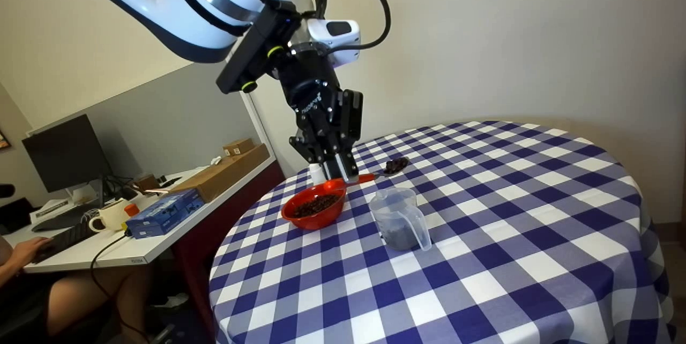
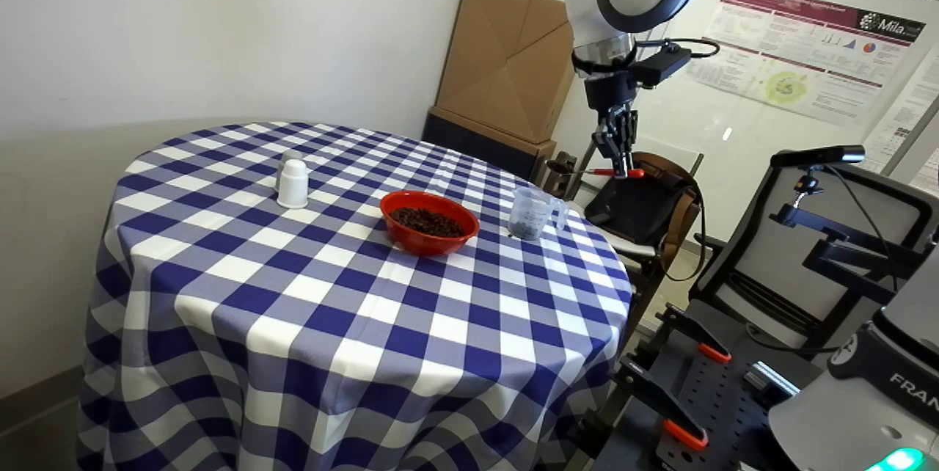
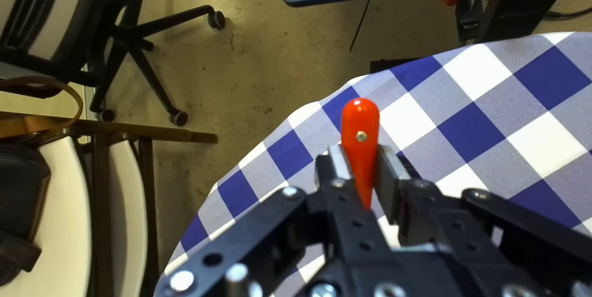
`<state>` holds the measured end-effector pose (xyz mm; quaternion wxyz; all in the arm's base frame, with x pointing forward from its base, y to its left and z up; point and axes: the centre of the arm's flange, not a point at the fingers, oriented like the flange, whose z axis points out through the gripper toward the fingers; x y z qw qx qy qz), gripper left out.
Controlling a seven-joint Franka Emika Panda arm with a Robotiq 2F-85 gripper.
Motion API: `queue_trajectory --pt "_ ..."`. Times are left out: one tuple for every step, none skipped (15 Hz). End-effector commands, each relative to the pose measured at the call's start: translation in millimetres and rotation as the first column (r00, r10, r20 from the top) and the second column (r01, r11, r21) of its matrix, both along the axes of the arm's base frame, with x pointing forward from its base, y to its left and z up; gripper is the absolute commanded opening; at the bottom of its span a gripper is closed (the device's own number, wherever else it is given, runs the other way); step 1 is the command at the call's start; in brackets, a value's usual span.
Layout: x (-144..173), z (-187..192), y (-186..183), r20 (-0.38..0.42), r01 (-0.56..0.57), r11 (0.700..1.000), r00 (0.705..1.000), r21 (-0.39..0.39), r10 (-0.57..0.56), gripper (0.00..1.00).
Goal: Use the spoon to place some of the contents from the red bowl into the clear jug
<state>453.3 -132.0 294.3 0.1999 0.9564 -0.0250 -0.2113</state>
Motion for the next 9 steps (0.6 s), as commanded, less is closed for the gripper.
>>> queue_trajectory --pt "9 -3 8 -0.014 -0.009 0.999 1.000 -0.046 0.008 0.05" --pt "10 -4 10 -0.017 -0.013 0.999 1.000 -0.051 0.012 0.05" --pt "11 -6 11 -0.019 -0.018 0.998 1.000 -0.054 0.017 0.05" --pt "12 -7 13 -0.022 -0.023 0.998 1.000 -0.057 0.021 0.05" --pt "13 -8 14 -0.023 -0.026 0.998 0.999 -0.061 0.025 0.05" --pt "14 -9 16 -0.025 -0.030 0.997 0.999 -0.064 0.028 0.05" --pt "15 -11 17 -0.028 -0.033 0.997 0.999 -0.067 0.031 0.05" --pt "15 -12 18 -0.030 -0.037 0.997 0.999 -0.072 0.035 0.05" --pt "16 -13 18 -0.034 -0.041 0.996 0.999 -0.077 0.039 0.05"
